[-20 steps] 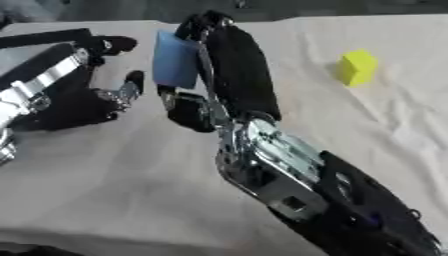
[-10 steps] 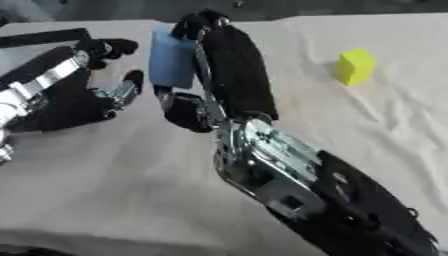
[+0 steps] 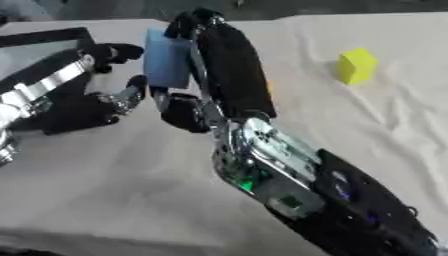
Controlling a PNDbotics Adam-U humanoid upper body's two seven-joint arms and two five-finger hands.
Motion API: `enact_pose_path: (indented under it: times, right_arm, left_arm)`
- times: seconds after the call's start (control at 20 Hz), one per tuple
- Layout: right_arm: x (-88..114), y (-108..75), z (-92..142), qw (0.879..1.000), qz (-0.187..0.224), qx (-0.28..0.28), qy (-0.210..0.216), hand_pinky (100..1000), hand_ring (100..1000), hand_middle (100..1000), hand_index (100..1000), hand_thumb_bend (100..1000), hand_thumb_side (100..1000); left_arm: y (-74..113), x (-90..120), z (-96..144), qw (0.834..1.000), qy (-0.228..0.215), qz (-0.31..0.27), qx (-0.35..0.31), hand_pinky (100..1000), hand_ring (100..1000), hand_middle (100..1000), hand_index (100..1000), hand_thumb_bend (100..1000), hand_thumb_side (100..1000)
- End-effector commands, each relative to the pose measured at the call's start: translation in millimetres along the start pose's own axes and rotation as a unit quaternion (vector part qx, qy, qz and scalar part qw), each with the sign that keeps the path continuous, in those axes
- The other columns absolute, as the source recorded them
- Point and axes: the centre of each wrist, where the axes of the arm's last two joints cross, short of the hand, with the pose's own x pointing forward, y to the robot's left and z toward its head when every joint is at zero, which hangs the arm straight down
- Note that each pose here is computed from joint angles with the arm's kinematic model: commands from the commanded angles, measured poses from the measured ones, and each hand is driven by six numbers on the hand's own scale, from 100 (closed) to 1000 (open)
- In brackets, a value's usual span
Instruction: Pick up the objects with one hand, pass them to the other hand, and then place them into the box on the other side of the table.
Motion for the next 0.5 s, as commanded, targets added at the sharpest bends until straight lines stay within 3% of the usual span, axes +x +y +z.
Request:
enact_pose_path:
  times: [0.05, 0.5]
  right_arm:
    - [7.2, -6.9, -0.8, 1.000, -0.004, -0.008, -0.023, 691, 584, 485, 463, 100, 100]
    - [7.6, -6.6, -0.6, 0.999, -0.005, -0.001, -0.031, 690, 583, 485, 462, 100, 100]
  left_arm:
    - [6.1, 7.1, 1.5, 1.000, -0.012, -0.006, 0.006, 1000, 1000, 922, 964, 100, 717]
    - [5.1, 12.3, -0.1, 1.000, -0.025, -0.002, 0.001, 1000, 1000, 920, 960, 100, 882]
